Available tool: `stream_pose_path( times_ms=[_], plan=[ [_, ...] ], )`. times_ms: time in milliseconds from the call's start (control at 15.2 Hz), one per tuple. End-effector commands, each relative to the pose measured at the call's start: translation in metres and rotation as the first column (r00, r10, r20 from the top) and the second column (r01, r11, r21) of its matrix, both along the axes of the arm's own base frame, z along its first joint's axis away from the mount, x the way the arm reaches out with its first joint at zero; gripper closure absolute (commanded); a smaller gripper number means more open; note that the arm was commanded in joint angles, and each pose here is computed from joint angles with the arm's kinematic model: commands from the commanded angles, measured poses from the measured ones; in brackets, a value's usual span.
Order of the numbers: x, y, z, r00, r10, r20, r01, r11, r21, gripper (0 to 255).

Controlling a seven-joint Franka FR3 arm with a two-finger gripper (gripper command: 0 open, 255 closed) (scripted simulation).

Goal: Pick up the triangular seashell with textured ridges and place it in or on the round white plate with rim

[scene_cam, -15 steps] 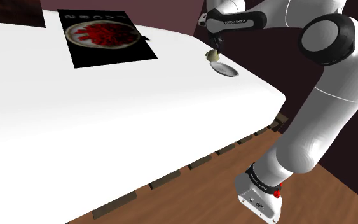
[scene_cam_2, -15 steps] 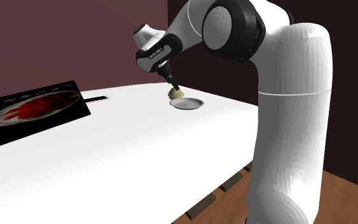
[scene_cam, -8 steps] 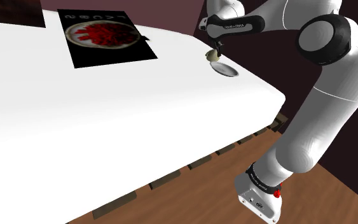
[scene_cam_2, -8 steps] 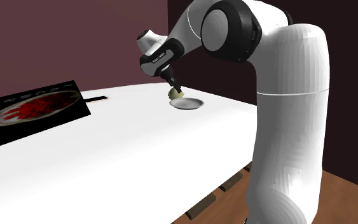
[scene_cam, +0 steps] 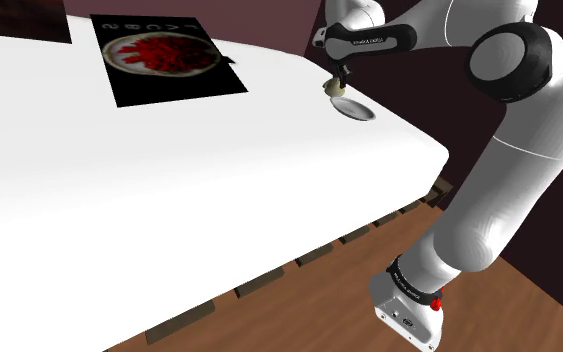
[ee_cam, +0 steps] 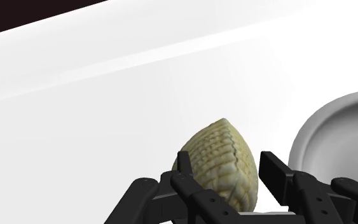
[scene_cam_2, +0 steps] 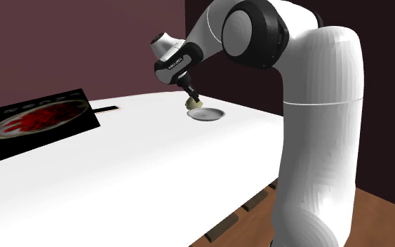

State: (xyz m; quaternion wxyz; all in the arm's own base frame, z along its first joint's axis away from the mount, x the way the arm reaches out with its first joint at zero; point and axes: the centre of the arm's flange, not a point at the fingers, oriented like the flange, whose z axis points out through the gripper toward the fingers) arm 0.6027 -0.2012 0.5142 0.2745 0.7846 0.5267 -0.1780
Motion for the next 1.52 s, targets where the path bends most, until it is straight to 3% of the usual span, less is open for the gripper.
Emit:
stream_pose_path(
  times_ms=[0, 330, 1452],
  plan=[
    [0.000, 0.000, -0.001, 1.000, 0.000, -0.001, 0.000, 1.000, 0.000, 255],
    [0.000, 0.000, -0.001, 1.000, 0.000, -0.001, 0.000, 1.000, 0.000, 255],
    [0.000, 0.000, 0.089, 1.000, 0.000, -0.001, 0.000, 1.000, 0.000, 255]
  ],
)
